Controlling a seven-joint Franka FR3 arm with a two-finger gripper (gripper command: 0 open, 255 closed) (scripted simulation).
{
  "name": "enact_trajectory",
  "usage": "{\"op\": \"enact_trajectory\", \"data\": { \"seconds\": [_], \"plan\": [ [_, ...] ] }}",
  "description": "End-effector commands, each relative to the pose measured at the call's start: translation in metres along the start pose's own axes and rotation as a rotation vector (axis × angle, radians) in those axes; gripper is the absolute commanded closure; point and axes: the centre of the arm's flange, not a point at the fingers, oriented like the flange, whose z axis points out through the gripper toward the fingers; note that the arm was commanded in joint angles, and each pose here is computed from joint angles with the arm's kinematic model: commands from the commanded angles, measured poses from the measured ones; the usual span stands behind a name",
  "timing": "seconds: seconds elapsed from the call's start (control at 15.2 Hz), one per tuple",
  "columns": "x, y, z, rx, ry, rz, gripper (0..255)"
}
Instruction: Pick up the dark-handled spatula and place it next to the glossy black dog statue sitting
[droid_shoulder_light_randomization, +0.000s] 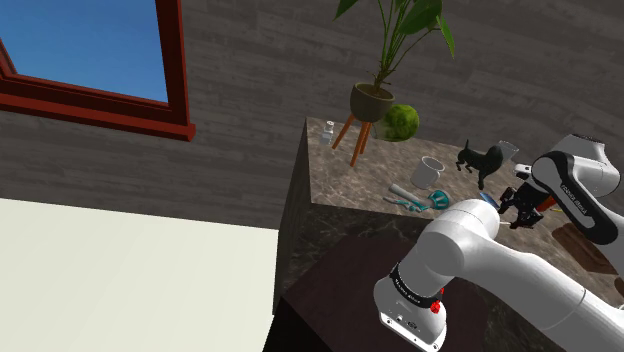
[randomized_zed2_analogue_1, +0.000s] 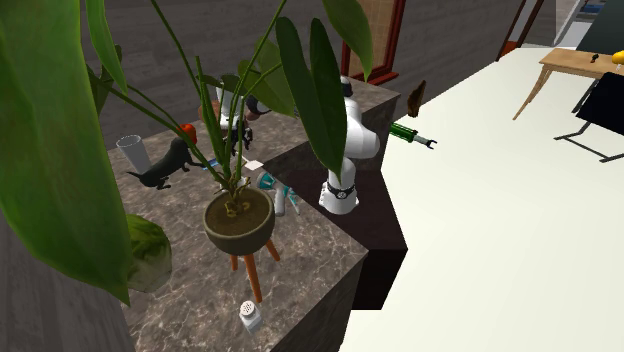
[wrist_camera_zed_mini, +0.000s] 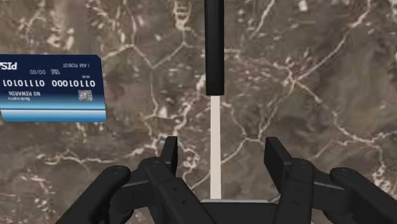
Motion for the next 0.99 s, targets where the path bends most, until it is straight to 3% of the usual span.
{"op": "enact_trajectory", "data": {
  "seconds": [0.0, 0.2, 0.46, 0.92],
  "plan": [
    [0.0, 0.0, 0.0, 0.0, 0.0, 0.0, 0],
    [0.0, 0.0, 0.0, 0.0, 0.0, 0.0, 0],
    [0.0, 0.0, -0.05, 0.0, 0.0, 0.0, 0],
    [0.0, 0.0, -0.05, 0.0, 0.0, 0.0, 0]
  ]
}}
